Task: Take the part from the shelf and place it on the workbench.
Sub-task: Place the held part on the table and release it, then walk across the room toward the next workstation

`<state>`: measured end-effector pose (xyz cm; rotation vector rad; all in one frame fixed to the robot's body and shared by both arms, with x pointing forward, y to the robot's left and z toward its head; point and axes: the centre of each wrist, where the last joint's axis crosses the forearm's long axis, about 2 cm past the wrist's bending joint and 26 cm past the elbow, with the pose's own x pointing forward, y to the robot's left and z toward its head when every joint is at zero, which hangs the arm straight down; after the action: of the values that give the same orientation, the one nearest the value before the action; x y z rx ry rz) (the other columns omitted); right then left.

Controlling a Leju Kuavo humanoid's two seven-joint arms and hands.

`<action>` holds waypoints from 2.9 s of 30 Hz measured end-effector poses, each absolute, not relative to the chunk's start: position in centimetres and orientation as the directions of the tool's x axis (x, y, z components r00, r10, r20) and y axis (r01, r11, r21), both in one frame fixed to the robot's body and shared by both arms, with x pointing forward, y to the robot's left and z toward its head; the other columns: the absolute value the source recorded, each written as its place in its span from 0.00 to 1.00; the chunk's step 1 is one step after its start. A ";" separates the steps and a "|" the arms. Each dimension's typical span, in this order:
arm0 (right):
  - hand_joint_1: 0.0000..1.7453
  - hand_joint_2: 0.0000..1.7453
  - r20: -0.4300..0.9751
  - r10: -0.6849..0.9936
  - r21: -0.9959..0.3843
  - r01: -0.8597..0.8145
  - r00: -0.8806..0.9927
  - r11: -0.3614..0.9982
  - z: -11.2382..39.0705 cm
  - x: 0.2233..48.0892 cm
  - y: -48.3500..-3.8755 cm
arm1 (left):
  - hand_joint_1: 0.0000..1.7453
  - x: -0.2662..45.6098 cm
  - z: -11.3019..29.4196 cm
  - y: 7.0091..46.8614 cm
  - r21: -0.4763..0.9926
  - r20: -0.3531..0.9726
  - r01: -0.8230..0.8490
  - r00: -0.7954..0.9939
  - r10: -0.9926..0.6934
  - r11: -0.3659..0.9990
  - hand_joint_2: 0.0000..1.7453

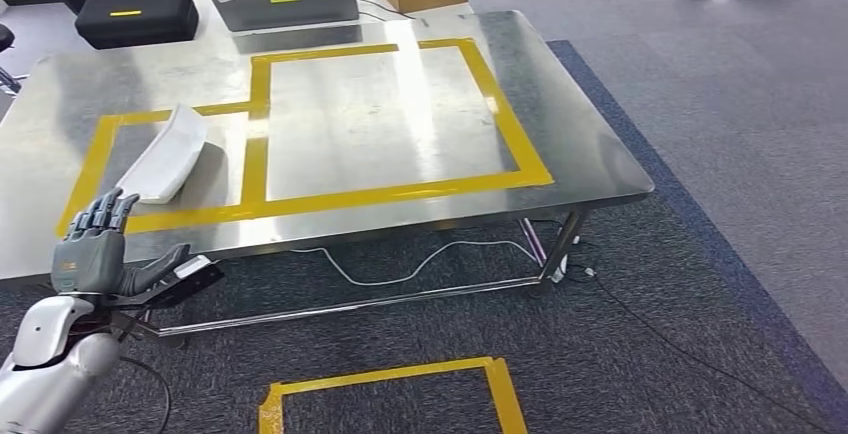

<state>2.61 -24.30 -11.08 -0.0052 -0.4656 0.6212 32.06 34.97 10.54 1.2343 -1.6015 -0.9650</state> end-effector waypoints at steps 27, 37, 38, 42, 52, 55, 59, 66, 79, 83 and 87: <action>0.00 0.00 0.334 0.499 -0.088 -0.500 0.800 0.861 -11.1 1.9 -24.2 | 0.00 15.8 -2.9 35.0 0.803 0.575 0.011 0.250 -0.779 0.596 0.00; 0.00 0.00 0.240 0.511 -0.069 -0.510 0.825 0.857 -11.1 2.2 -24.4 | 0.00 9.5 -9.5 30.8 0.612 0.506 0.270 0.588 -0.630 0.744 0.00; 0.00 0.00 0.228 0.513 -0.068 -0.512 0.828 0.857 -11.1 2.2 -24.4 | 0.00 9.1 -9.7 30.4 0.591 0.491 0.286 0.615 -0.617 0.755 0.00; 0.00 0.00 0.195 0.516 -0.066 -0.514 0.834 0.855 -11.2 2.2 -24.5 | 0.00 7.5 -10.3 29.0 0.527 0.437 0.325 0.688 -0.579 0.785 0.00; 0.00 0.00 0.154 0.526 -0.088 -0.518 0.837 0.851 -11.1 2.6 -24.7 | 0.00 5.5 -10.8 27.2 0.417 0.256 0.389 0.817 -0.517 0.822 0.00; 0.00 0.00 0.151 0.526 -0.107 -0.515 0.837 0.851 -11.1 3.0 -24.4 | 0.00 5.2 -10.8 26.6 0.393 0.246 0.392 0.827 -0.506 0.832 0.00; 0.00 0.00 0.150 0.525 -0.104 -0.514 0.838 0.851 -11.0 3.1 -24.0 | 0.00 4.6 -10.9 26.2 0.376 0.233 0.394 0.836 -0.497 0.839 0.00; 0.00 0.00 0.148 0.526 -0.102 -0.516 0.838 0.850 -11.0 3.0 -23.9 | 0.00 4.4 -10.9 26.0 0.366 0.232 0.388 0.842 -0.486 0.846 0.00; 0.00 0.00 0.132 0.528 -0.106 -0.517 0.839 0.849 -11.0 2.8 -23.8 | 0.00 4.7 -10.7 24.0 0.361 0.275 0.397 0.820 -0.503 0.844 0.00; 0.00 0.00 0.146 0.529 -0.102 -0.519 0.836 0.848 -11.1 2.9 -24.3 | 0.00 4.9 -10.6 23.5 0.354 0.285 0.413 0.807 -0.518 0.839 0.00; 0.00 0.00 0.159 0.530 -0.104 -0.520 0.833 0.848 -11.1 3.0 -24.6 | 0.00 5.0 -10.5 23.0 0.350 0.294 0.423 0.798 -0.526 0.836 0.00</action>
<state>2.97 -24.64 -11.09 -0.0571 -0.1844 0.5563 4.97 23.01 -10.54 0.2748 -0.3943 -0.5163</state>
